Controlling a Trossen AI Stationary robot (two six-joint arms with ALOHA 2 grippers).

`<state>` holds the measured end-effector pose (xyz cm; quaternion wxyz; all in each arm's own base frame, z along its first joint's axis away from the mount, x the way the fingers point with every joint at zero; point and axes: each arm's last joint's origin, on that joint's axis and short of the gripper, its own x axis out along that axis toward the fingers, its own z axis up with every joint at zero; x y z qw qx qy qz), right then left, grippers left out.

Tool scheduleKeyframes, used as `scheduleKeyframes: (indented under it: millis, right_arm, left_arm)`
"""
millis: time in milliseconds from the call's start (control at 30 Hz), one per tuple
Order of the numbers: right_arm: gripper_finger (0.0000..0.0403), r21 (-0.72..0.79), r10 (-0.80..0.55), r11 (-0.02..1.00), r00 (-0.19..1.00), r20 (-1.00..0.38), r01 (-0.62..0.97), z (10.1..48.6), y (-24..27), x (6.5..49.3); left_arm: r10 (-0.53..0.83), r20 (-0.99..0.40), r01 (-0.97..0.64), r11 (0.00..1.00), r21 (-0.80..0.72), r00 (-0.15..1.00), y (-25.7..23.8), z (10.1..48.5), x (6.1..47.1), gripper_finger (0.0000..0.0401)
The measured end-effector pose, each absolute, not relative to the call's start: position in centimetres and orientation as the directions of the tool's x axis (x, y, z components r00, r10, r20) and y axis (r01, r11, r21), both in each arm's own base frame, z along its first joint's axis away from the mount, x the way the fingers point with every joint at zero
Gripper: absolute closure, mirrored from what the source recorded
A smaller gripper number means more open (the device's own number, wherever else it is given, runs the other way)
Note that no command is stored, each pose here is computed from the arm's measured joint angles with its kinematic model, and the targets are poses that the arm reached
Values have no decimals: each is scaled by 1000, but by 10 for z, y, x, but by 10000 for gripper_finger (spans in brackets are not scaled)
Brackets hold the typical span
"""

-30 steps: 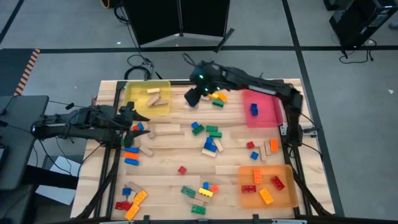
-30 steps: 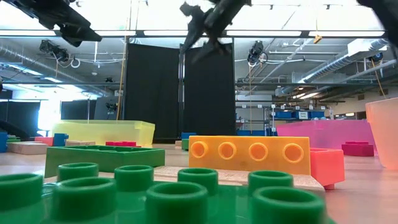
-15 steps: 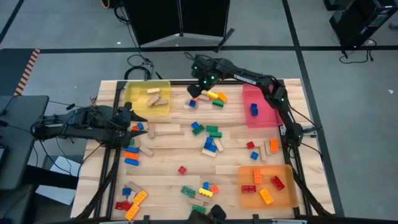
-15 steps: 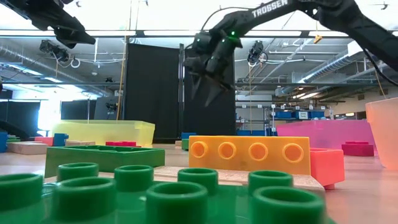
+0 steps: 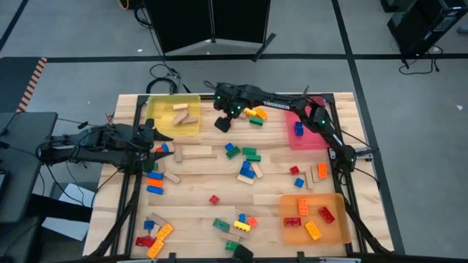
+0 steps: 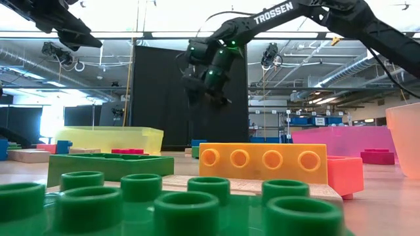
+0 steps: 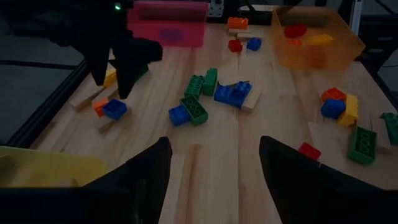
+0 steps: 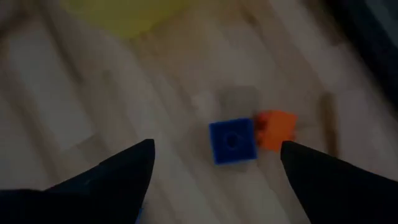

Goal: Sort blocks by size

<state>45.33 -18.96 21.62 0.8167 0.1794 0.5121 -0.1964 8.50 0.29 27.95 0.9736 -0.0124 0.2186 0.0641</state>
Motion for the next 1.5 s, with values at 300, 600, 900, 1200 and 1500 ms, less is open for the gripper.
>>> scheduleKeyframes:
  millis: [300,600,900,1200,1500]
  right_arm:
    - [63,1,-93,712,96,-991,702,204,-212,414]
    - [84,-37,-20,641,-31,-999,767,195,-228,389]
    - [101,-41,31,682,-84,-996,730,161,-216,384]
    - [124,-7,57,696,-65,-996,718,147,-206,388]
    - [132,23,11,698,21,-1000,716,147,-209,396]
  left_arm:
    - [126,-427,-138,990,3,895,3,279,85,148]
    - [138,-425,-150,989,5,894,3,280,85,148]
    - [138,-426,-157,988,-10,894,3,280,85,148]
    - [137,-427,-158,987,-13,894,3,279,85,148]
    - [125,-428,-148,989,-21,895,3,279,85,148]
